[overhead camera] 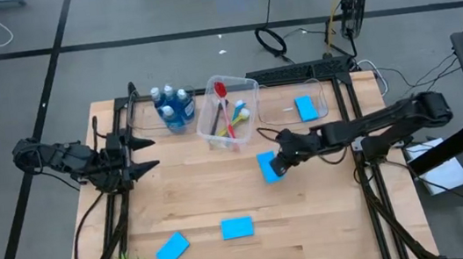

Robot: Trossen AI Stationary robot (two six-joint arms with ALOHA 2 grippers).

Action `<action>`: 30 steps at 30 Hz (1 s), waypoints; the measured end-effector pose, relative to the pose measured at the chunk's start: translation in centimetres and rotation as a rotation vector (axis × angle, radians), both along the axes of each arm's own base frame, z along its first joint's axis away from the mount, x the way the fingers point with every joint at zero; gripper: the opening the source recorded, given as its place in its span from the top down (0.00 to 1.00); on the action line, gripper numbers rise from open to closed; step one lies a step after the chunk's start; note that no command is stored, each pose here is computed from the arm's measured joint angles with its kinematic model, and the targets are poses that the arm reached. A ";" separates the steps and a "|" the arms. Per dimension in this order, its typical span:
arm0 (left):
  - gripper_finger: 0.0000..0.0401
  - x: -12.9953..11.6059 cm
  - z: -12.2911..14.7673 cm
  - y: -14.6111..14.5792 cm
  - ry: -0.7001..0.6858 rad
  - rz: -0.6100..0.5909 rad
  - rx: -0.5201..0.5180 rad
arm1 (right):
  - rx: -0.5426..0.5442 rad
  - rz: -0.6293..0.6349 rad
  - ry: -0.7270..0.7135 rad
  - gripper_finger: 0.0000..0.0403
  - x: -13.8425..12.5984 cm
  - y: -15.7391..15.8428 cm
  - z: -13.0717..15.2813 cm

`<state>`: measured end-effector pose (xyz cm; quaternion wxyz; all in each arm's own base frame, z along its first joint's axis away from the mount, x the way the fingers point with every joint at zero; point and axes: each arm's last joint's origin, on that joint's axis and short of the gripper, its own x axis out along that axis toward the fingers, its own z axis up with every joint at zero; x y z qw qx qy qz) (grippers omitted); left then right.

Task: Pick & Place Kitchen Sink Supplies
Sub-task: Put the blue sponge into the right transparent bin

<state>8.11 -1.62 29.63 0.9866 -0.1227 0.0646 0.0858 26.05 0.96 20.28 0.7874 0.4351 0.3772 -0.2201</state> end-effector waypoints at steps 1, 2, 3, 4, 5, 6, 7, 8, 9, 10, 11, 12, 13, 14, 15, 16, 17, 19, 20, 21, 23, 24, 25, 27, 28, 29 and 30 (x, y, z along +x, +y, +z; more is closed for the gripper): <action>0.13 0.0 0.0 0.0 0.000 -0.001 0.002 | -0.009 0.016 -0.020 1.00 -0.2 0.0 0.5; 0.13 0.0 0.0 0.0 0.000 -0.001 0.002 | -0.015 0.039 -0.044 1.00 -0.4 0.0 1.0; 0.13 0.0 0.0 0.0 0.001 -0.002 0.004 | -0.022 0.064 -0.071 1.00 -0.6 0.0 1.5; 0.13 0.0 0.0 0.0 0.002 -0.002 0.007 | -0.034 0.085 -0.099 1.00 -0.8 0.0 2.1; 0.13 0.0 0.0 0.0 0.001 -0.002 0.007 | -0.046 0.111 -0.127 1.00 -0.9 0.1 2.5; 0.13 0.0 0.0 0.0 0.001 -0.002 0.007 | -0.060 0.144 -0.165 1.00 -0.9 0.1 3.0; 0.13 0.0 0.0 0.0 0.001 -0.002 0.008 | -0.076 0.178 -0.207 1.00 -1.0 0.1 3.6; 0.13 0.0 0.0 0.0 0.002 -0.003 0.010 | -0.095 0.213 -0.246 1.00 -1.0 0.2 4.1; 0.13 0.0 0.0 0.0 0.001 -0.003 0.011 | -0.113 0.250 -0.289 1.00 -1.0 0.2 4.6; 0.13 0.0 0.0 0.0 0.001 -0.003 0.013 | -0.136 0.284 -0.345 1.00 -1.0 0.3 5.2; 0.13 0.0 0.0 0.0 0.002 -0.003 0.013 | -0.158 0.318 -0.398 1.00 -0.9 0.3 5.8; 0.13 0.0 0.0 0.0 0.002 -0.003 0.013 | -0.182 0.352 -0.445 1.00 -0.9 0.4 6.3; 0.13 0.0 0.0 0.0 0.001 -0.003 0.013 | -0.206 0.386 -0.494 1.00 -0.8 0.4 6.7; 0.13 0.0 0.0 0.0 0.002 -0.003 0.013 | -0.231 0.417 -0.551 1.00 -0.7 0.5 7.2; 0.13 0.0 0.0 0.0 0.002 -0.003 0.013 | -0.252 0.447 -0.602 1.00 -0.6 0.6 7.7; 0.13 0.0 0.0 0.0 0.002 -0.003 0.013 | -0.269 0.472 -0.646 1.00 -0.5 0.6 8.1; 0.13 0.0 0.0 0.0 0.001 -0.003 0.013 | -0.283 0.486 -0.692 1.00 -0.4 0.7 8.5; 0.13 0.0 0.0 0.0 0.002 -0.003 0.013 | -0.310 0.510 -0.772 1.00 -0.3 0.7 9.2; 0.13 0.0 0.0 0.0 0.001 -0.003 0.013 | -0.320 0.518 -0.806 1.00 -0.2 0.8 9.5; 0.13 0.0 0.0 0.0 0.002 -0.003 0.013 | -0.328 0.529 -0.842 1.00 -0.2 0.8 9.8; 0.13 0.0 0.0 0.0 0.002 -0.003 0.013 | -0.344 0.546 -0.908 1.00 -0.2 0.9 10.4; 0.13 0.0 0.0 0.0 0.002 -0.003 0.013 | -0.353 0.550 -0.939 1.00 -0.2 0.9 10.7; 0.13 0.0 0.0 0.0 0.002 -0.003 0.013 | -0.358 0.562 -0.971 1.00 -0.2 0.9 11.0; 0.13 0.0 0.0 0.0 0.002 -0.003 0.013 | -0.373 0.587 -1.031 1.00 -0.3 1.0 11.5; 0.13 0.0 0.0 0.0 0.002 -0.002 0.014 | -0.378 0.599 -1.062 1.00 -0.3 1.1 11.8; 0.13 0.0 0.0 0.0 0.002 -0.003 0.015 | -0.381 0.612 -1.091 1.00 -0.3 1.1 12.0; 0.13 0.0 0.0 0.0 0.002 -0.003 0.017 | -0.383 0.623 -1.117 1.00 -0.4 1.1 12.2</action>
